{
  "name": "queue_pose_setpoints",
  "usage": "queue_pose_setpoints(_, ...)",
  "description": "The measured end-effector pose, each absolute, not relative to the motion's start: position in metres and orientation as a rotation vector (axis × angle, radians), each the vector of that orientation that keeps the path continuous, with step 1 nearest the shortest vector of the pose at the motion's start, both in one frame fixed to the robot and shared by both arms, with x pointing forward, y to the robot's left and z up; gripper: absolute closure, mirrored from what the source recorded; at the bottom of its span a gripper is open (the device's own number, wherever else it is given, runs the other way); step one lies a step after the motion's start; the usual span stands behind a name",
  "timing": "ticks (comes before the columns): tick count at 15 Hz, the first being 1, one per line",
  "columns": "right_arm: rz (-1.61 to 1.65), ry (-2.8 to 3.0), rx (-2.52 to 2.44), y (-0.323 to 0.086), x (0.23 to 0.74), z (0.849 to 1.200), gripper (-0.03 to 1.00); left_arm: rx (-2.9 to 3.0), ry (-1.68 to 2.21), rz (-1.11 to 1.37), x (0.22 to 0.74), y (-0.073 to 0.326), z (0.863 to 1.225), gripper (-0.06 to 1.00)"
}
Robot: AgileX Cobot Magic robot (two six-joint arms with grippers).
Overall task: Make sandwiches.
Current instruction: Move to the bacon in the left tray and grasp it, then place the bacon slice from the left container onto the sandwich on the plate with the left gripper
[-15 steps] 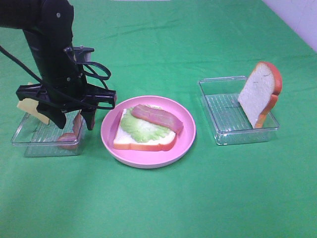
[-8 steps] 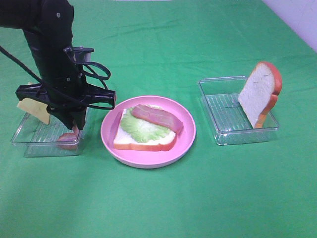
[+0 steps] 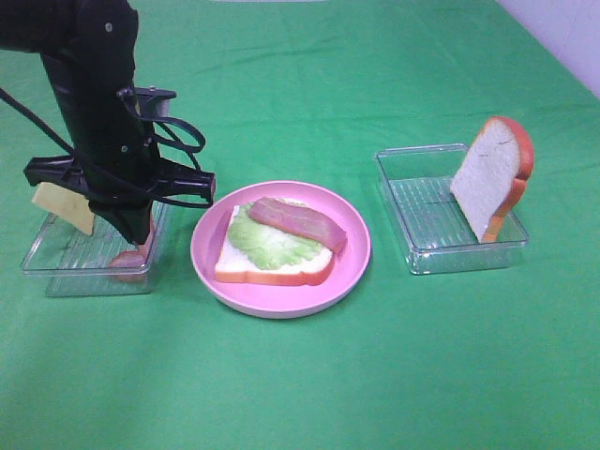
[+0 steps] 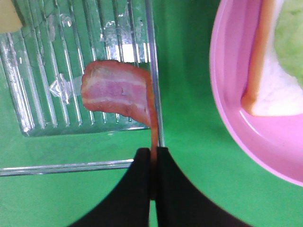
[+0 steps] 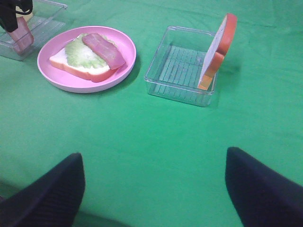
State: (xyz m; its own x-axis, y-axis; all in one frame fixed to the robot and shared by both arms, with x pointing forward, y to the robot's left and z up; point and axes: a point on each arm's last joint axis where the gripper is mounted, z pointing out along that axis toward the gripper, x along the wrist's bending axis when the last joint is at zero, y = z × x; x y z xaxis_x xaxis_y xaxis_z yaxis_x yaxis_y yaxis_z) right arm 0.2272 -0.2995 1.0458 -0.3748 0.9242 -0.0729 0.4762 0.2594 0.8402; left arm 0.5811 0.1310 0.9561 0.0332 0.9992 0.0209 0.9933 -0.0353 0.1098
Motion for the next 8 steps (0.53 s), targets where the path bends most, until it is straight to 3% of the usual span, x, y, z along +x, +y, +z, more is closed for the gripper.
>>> queue_pose_setpoints(8,1.012,1.961,1.265,-0.3,0.227,1.046,0.22,2.106,1.903,0.065,0.577,0.12,1.034,0.93)
